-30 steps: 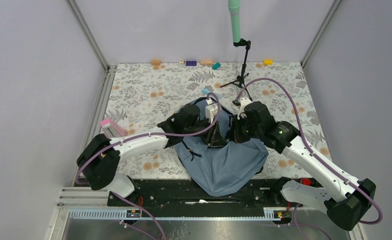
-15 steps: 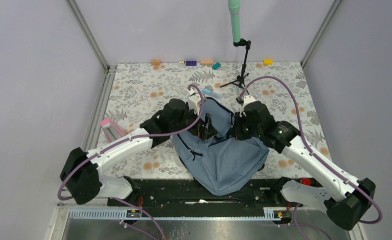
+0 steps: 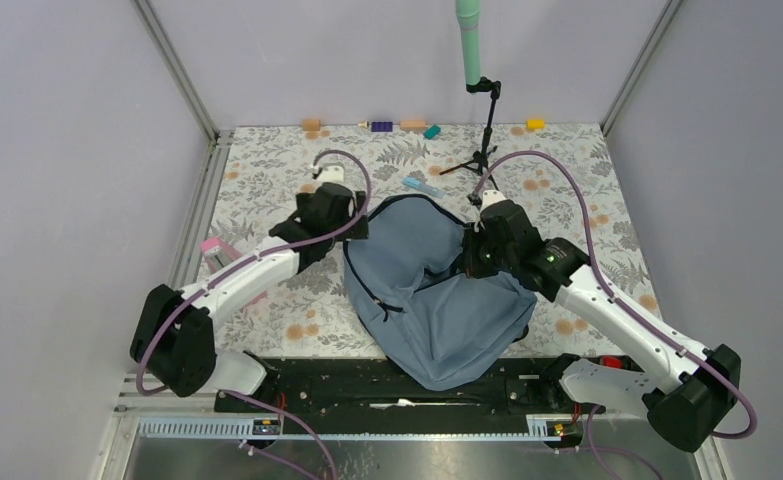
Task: Pack the student bag
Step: Adjust the student bag at the center of the board.
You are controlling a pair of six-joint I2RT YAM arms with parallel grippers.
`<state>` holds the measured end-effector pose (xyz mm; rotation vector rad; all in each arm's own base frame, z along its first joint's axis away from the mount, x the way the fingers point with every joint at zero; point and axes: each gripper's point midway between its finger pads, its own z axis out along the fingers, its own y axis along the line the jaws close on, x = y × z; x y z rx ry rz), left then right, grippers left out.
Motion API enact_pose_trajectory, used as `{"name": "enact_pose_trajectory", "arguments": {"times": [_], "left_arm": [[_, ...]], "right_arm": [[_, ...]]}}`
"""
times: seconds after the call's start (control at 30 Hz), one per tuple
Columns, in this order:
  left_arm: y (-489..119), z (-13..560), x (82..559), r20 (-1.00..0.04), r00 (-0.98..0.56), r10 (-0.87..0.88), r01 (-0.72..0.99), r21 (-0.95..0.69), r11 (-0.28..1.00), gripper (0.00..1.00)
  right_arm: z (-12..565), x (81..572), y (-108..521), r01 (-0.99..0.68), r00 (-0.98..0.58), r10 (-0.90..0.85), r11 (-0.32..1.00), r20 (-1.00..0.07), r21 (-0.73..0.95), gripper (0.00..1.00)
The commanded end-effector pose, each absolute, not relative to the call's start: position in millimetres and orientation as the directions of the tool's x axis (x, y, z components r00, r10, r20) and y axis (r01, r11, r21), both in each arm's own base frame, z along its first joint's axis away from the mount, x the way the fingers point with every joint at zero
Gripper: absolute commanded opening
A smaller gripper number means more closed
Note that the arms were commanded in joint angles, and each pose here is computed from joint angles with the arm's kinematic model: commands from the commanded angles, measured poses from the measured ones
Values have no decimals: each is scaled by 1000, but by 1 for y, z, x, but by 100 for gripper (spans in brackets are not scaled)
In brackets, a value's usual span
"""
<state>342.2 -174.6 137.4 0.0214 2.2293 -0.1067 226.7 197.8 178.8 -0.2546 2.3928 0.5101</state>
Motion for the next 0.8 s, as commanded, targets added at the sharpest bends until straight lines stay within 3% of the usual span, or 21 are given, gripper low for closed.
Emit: {"name": "enact_pose_trajectory", "arguments": {"times": [0.0,0.13,0.27,0.37,0.47,0.57,0.63,0.67,0.77], "left_arm": [[-135,153,360,-826,-547,-137,-96,-100,990,99],[-157,129,358,-763,-616,-197,-15,-238,971,99],[-165,114,359,-727,-656,-200,-5,-262,965,99],[-180,107,358,-704,-682,-201,53,-321,946,91],[-195,107,353,-692,-693,-201,113,-380,918,65],[-193,108,350,-697,-687,-206,117,-386,915,25],[-186,111,343,-703,-679,-211,106,-378,920,5],[-181,111,337,-704,-676,-216,91,-371,924,0],[-168,119,315,-694,-669,-267,48,-399,916,0]], "right_arm": [[210,253,213,-333,-675,9,889,-738,315,0],[210,256,219,-346,-677,-1,883,-736,318,0],[210,261,221,-347,-676,-8,886,-737,309,0],[209,265,224,-350,-675,-8,884,-738,310,0],[210,270,227,-357,-667,-12,883,-745,306,0],[213,278,232,-373,-653,-29,882,-757,288,0],[215,285,234,-383,-638,-50,887,-768,260,0],[218,290,234,-388,-627,-60,889,-777,244,0],[222,305,237,-398,-596,-97,898,-797,188,0]]}}
